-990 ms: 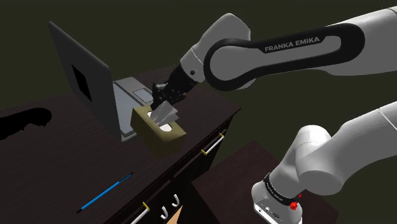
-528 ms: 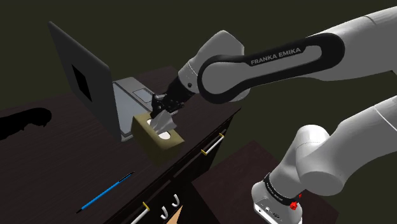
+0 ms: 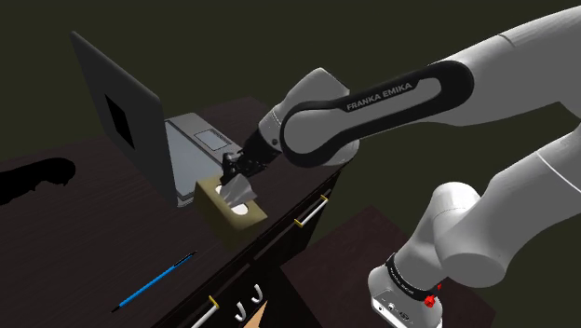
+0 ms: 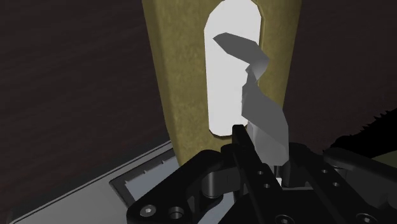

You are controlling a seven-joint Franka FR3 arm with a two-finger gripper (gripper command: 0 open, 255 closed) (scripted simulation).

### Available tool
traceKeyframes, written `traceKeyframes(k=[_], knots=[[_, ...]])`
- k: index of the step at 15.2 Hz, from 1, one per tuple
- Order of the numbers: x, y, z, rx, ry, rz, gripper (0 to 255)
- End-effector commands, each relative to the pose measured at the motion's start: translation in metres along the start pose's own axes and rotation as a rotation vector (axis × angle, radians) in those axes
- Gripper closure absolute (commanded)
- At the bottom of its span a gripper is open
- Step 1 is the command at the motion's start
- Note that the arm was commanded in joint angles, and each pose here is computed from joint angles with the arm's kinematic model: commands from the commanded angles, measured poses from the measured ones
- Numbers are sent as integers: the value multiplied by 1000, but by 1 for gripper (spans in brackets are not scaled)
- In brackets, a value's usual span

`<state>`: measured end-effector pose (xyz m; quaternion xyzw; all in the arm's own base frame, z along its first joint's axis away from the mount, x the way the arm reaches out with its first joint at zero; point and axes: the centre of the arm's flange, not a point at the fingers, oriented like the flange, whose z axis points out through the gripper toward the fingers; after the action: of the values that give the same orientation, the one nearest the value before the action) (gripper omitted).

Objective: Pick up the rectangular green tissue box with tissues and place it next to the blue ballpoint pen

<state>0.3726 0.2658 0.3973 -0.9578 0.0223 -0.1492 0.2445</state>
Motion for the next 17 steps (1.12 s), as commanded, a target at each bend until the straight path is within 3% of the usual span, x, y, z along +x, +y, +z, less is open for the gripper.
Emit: traceKeyframes(k=[1, 5, 13, 14, 17], knots=[[-3, 6, 9, 0, 1, 0, 255], [-9, 16, 27, 0, 1, 0, 255], [-9, 16, 28, 0, 1, 0, 255], [-9, 16, 28, 0, 1, 0, 0], [-9, 16, 28, 0, 1, 0, 0]])
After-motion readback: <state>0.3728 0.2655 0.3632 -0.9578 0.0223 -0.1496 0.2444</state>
